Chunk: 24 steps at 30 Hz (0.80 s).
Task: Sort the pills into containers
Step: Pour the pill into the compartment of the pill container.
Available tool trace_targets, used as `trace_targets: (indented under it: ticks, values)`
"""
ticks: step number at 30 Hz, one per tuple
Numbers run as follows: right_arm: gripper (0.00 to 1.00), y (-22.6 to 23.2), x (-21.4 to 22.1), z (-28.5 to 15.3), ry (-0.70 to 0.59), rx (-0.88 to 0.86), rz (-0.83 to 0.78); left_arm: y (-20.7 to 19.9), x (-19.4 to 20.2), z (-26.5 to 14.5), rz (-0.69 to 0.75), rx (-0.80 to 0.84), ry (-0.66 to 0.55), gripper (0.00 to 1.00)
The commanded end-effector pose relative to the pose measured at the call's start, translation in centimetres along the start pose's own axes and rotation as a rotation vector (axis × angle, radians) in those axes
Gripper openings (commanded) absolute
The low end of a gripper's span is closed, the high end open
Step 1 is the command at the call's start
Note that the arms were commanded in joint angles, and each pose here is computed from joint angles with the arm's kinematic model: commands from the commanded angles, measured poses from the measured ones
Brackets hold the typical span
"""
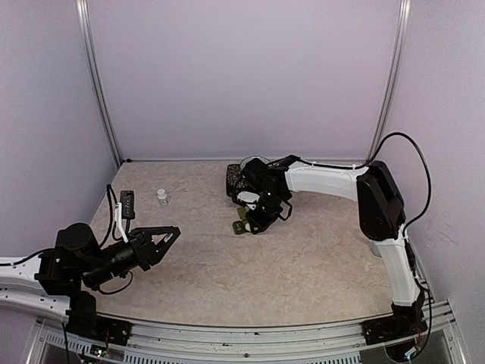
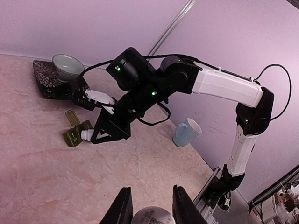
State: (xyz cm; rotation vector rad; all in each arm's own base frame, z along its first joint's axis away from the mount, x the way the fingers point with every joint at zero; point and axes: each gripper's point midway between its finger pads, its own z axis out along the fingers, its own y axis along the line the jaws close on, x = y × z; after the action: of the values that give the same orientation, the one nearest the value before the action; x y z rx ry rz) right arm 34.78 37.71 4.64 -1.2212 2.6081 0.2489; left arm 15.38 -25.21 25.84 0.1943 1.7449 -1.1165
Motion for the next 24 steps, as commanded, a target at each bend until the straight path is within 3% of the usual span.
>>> trace_targets:
  ticks: [1,24]
  values:
    - [0.18,0.2,-1.2,-1.2,-0.044,0.008,-0.010,-0.1,-0.5,-0.3,-0.015,0.008,-0.022,0.28]
    - [0.18,-0.2,-3.2,-3.7,-0.124,0.039,-0.004,0.1,0.0,-0.2,-0.027,0.010,-0.018,0.28]
